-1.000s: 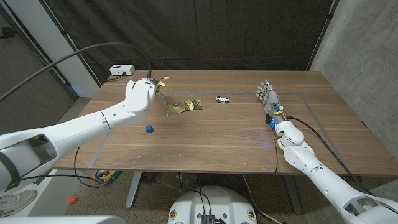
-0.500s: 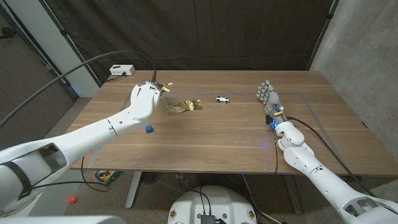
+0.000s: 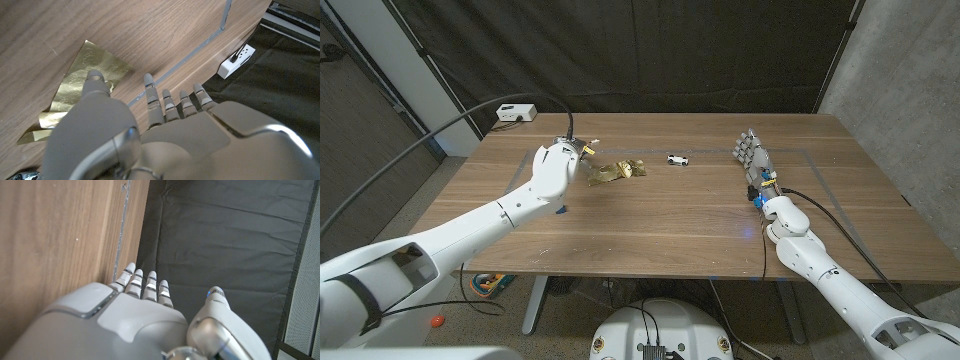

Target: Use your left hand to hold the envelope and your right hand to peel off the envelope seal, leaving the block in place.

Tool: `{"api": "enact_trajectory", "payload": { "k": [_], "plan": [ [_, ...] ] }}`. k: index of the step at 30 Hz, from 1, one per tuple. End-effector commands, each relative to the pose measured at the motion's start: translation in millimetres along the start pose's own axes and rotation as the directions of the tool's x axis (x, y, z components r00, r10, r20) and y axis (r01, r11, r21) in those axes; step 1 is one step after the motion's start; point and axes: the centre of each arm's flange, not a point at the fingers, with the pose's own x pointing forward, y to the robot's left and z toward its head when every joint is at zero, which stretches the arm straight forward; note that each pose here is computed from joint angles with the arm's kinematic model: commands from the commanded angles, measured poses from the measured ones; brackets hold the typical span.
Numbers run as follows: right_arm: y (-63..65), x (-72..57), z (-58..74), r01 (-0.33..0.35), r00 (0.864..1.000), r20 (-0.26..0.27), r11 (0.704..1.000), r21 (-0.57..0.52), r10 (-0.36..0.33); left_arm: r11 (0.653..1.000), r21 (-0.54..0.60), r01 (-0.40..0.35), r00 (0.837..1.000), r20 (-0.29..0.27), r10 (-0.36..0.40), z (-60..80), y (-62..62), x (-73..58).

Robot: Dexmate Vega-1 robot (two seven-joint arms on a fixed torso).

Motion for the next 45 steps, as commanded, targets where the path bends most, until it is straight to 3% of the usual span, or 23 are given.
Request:
{"api": "enact_trajectory", "payload": {
  "k": [1,17,21,30,45],
  "plan": [
    [3.0,3.4,-1.0,0.002,1.0,0.002,1.0,-0.002,-0.002,1.0,-0.011,-0.005,1.0,0.008,0.005,4.6,-16.9,3.3],
    [3.1,4.8,-4.1,0.018,1.0,0.011,1.0,0.0,-0.018,0.993,0.113,-0.029,0.999,-0.034,0.033,13.2,-23.4,3.5],
    [3.4,6.6,-4.4,0.015,1.0,0.011,1.0,-0.002,-0.014,0.995,0.094,-0.043,0.999,-0.025,0.046,13.3,-22.6,3.7],
    [4.3,8.6,-4.4,0.013,1.0,0.014,1.0,-0.001,-0.013,1.0,0.005,0.015,0.999,0.052,-0.015,17.8,-24.6,9.3],
    [4.0,9.7,-3.2,0.021,1.0,0.013,1.0,-0.008,-0.021,1.0,0.027,0.012,0.998,0.056,-0.013,26.2,-31.5,16.1]
  ]
}}
